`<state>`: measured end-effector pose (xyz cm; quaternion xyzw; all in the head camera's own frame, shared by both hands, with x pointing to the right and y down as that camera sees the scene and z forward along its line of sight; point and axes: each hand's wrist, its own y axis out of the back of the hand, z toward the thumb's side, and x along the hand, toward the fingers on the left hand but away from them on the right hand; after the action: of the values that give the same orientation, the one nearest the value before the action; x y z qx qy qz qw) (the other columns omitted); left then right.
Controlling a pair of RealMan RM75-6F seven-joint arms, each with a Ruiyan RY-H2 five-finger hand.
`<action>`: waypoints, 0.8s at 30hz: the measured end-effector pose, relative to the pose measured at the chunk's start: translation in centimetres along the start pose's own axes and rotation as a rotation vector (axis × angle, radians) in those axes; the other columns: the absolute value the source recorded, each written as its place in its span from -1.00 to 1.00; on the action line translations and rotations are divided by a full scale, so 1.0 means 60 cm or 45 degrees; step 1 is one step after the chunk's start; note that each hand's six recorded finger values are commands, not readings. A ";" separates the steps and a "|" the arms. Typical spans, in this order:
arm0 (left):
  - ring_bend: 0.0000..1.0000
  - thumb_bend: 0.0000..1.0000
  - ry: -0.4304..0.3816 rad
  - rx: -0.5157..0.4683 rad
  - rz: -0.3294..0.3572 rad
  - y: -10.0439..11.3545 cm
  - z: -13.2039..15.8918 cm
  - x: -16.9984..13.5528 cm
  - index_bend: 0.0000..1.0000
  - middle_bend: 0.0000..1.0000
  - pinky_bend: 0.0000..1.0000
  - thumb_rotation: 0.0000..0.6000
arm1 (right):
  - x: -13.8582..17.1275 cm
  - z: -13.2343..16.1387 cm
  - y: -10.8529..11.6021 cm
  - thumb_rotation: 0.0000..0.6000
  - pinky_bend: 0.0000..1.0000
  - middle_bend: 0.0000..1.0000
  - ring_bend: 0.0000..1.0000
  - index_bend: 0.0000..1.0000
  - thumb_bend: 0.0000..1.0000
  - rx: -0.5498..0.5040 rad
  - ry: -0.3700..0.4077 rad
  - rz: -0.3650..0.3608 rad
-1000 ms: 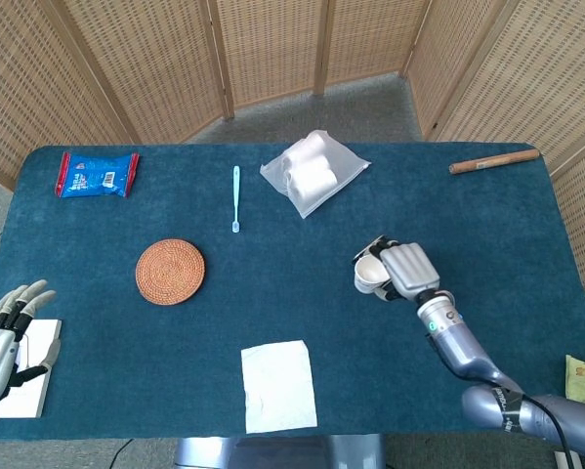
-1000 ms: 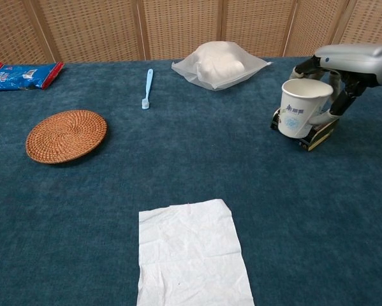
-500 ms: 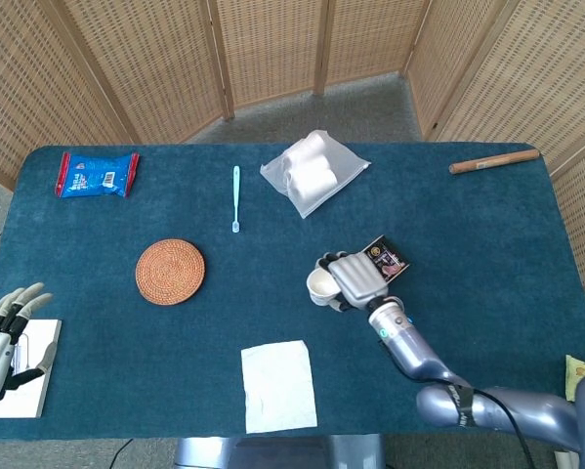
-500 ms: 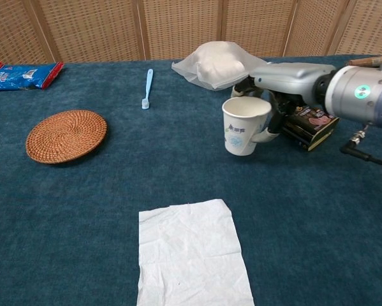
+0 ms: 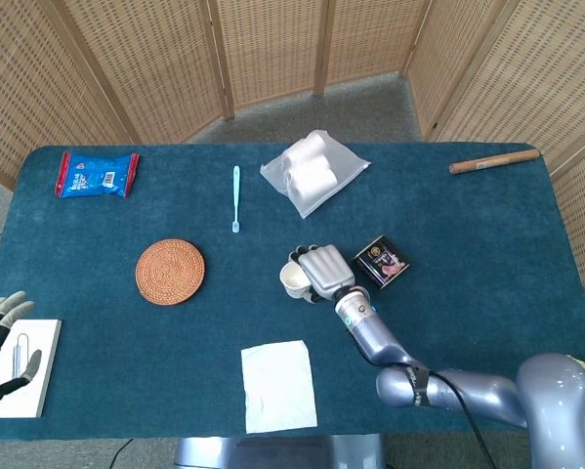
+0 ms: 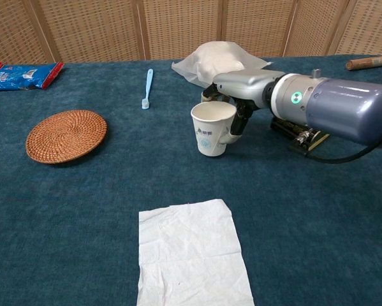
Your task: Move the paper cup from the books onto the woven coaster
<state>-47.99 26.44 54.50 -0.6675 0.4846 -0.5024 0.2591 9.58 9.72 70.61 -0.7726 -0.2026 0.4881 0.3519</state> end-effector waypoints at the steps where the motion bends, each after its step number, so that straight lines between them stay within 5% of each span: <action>1: -1.00 -0.03 0.002 -0.001 0.001 0.000 -0.001 -0.001 -0.72 -0.77 -1.00 1.00 | -0.002 0.000 -0.002 1.00 -0.03 -0.39 -0.35 -0.36 -0.47 0.003 -0.004 0.003; 24: -1.00 -0.03 0.010 -0.012 0.020 0.006 -0.009 -0.008 -0.72 -0.77 -1.00 1.00 | -0.031 0.042 -0.009 1.00 -0.03 -0.40 -0.35 -0.36 -0.51 -0.014 -0.002 -0.023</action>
<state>-48.65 26.81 54.20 -0.6628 0.4932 -0.5007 0.2582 6.51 9.74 71.42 -0.7725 -0.2125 0.4842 0.3517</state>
